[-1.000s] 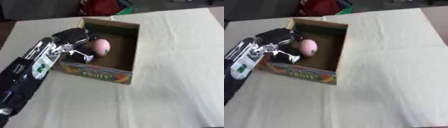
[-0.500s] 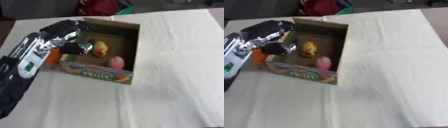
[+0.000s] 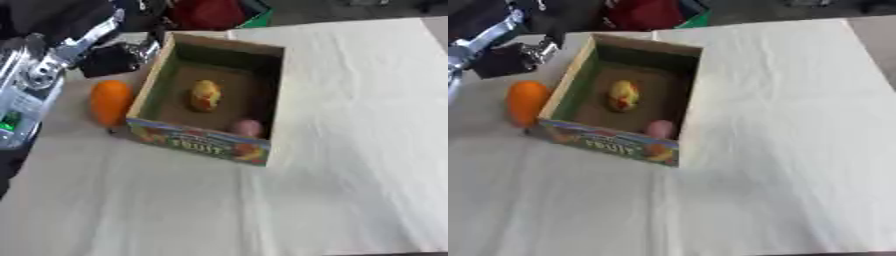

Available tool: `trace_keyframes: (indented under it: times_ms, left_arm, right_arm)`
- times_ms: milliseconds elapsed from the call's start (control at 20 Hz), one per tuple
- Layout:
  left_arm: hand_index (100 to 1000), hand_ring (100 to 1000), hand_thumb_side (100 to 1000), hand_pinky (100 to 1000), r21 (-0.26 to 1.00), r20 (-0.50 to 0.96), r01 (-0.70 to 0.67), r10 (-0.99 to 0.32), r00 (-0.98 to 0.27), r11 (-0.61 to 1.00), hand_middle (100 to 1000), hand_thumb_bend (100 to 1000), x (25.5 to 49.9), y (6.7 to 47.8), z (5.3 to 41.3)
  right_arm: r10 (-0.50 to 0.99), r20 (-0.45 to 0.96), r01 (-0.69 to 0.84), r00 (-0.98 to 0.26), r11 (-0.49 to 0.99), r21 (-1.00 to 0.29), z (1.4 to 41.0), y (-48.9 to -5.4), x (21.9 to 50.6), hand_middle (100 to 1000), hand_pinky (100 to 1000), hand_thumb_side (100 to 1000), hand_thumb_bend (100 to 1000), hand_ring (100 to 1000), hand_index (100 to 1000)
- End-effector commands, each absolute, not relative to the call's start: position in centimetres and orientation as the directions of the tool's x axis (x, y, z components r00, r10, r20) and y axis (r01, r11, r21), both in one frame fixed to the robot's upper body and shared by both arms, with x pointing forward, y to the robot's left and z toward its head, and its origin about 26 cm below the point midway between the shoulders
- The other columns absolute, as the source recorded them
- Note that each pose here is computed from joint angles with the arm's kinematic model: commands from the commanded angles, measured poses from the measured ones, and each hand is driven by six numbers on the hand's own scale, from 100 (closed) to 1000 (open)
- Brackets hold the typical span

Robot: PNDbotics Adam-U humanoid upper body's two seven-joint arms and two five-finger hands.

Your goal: Pick up objects on the table and place them in the box.

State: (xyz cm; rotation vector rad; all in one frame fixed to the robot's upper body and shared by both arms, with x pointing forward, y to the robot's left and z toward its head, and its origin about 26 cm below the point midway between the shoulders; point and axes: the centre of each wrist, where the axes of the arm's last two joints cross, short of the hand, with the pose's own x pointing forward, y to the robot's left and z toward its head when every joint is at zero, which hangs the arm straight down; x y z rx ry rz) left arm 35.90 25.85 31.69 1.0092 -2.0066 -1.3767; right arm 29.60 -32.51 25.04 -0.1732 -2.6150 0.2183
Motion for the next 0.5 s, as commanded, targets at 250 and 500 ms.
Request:
trace_keyframes:
  times_ms: [250,500]
  left_arm:
    - [916,804,933,638,0.9,0.047,-0.34,-0.838,-0.544,0.271,766,100,32.9,29.3,33.4]
    - [911,806,926,635,0.9,0.065,-0.35,-0.873,-0.483,0.26,768,100,32.5,31.1,32.6]
  right_arm:
    - [0.183,0.431,0.096,-0.883,0.971,-0.217,26.4,-32.6,29.2,538,728,679,100,1000,738]
    - [0.179,0.427,0.091,-0.886,0.971,-0.22,26.5,-32.5,29.2,537,728,684,100,1000,738]
